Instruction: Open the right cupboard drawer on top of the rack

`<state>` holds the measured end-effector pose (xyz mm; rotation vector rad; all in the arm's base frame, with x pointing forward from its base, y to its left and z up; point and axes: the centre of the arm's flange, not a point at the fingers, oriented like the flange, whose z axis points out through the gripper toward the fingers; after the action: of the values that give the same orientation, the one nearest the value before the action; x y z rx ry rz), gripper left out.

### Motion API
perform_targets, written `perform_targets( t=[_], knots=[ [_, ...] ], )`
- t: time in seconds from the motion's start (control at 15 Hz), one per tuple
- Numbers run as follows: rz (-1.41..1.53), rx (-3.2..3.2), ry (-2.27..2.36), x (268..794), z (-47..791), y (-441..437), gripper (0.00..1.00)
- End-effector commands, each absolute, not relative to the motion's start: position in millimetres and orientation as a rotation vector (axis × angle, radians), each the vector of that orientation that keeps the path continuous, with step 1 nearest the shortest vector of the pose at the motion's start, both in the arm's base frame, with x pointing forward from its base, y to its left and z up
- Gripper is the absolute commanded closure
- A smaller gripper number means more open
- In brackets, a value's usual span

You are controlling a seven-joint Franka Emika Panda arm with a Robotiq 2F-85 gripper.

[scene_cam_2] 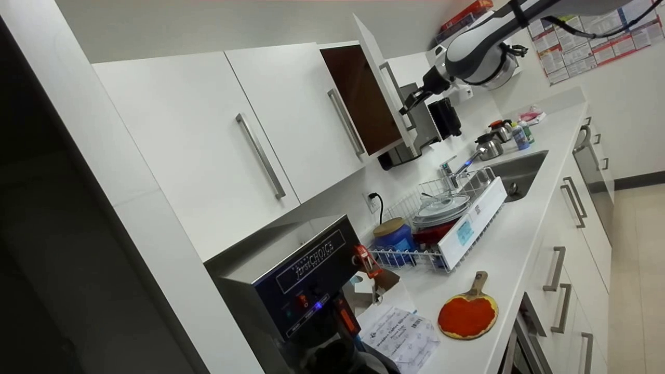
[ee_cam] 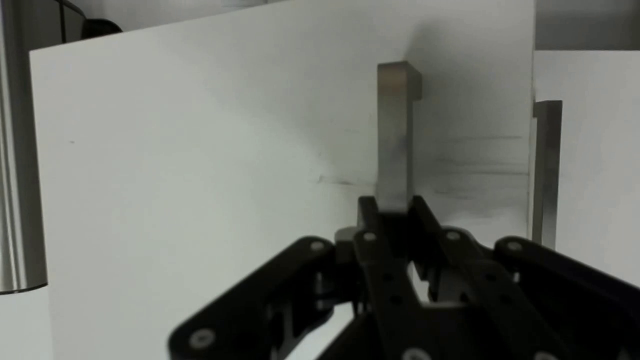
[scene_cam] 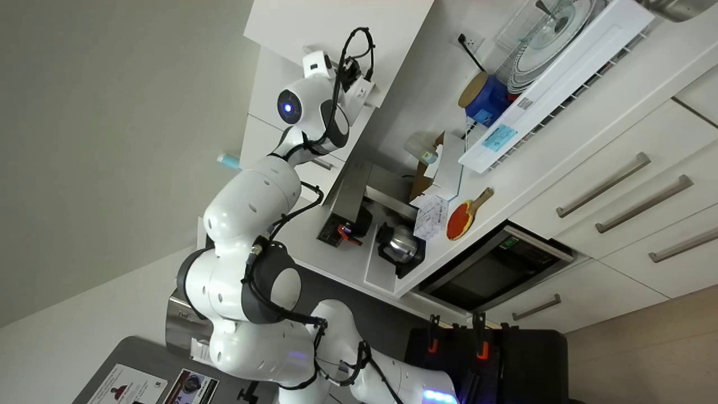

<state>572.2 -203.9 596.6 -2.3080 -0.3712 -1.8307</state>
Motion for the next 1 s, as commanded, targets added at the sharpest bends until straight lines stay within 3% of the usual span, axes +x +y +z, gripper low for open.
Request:
perform_targets(
  t=[0.0, 0.93],
  knots=[
    [-1.815, -2.240, -0.322, 542, 611, -221, 0.96],
    [-1.738, -2.249, -0.194, 514, 616, -256, 0.96]
  ],
)
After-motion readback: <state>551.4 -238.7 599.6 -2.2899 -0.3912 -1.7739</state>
